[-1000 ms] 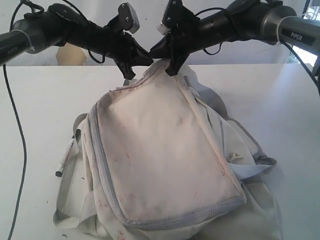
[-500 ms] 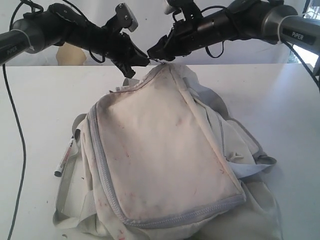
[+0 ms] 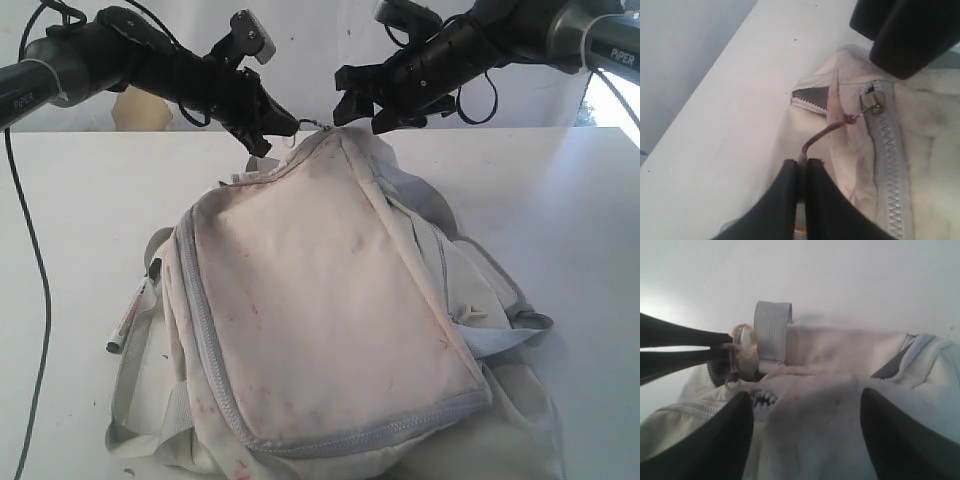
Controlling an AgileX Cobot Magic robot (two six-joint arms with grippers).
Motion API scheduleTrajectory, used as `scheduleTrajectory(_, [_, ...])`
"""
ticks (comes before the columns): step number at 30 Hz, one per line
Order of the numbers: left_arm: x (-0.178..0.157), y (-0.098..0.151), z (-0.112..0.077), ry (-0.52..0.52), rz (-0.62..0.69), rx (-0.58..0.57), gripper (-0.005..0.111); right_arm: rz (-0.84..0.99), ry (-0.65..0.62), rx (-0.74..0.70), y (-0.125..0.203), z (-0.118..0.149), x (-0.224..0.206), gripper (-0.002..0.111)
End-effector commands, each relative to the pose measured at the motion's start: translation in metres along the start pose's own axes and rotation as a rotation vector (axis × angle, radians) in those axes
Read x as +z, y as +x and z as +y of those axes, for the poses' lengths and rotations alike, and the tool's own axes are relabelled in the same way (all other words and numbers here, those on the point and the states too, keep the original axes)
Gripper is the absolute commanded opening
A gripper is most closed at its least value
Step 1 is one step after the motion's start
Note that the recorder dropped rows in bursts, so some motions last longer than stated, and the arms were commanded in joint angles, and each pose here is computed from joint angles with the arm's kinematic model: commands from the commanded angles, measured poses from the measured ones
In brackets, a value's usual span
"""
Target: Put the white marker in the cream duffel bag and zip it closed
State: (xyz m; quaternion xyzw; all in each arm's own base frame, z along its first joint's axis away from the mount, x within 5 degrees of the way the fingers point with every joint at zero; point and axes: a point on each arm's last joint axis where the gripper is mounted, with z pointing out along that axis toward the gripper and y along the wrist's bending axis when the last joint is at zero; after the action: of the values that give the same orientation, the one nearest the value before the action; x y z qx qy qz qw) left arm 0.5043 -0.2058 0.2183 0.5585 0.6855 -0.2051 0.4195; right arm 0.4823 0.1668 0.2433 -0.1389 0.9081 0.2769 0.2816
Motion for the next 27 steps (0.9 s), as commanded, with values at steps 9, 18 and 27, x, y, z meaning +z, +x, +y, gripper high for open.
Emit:
scheduleTrajectory(9, [-0.004,-0.004,0.0,-0.001,-0.005,-0.003,0.0,0.066,-0.002,-0.044,0.006,-0.002,0.002,0.055])
scheduleTrajectory(18, [-0.004,-0.003,-0.001,0.014,-0.005,-0.004,0.0,0.101,-0.012,-0.088,0.011,-0.004,0.007,0.017])
scheduleTrajectory(27, [-0.013,-0.003,-0.003,0.035,0.084,0.042,0.0,0.08,0.026,-0.107,0.009,-0.008,0.007,0.0])
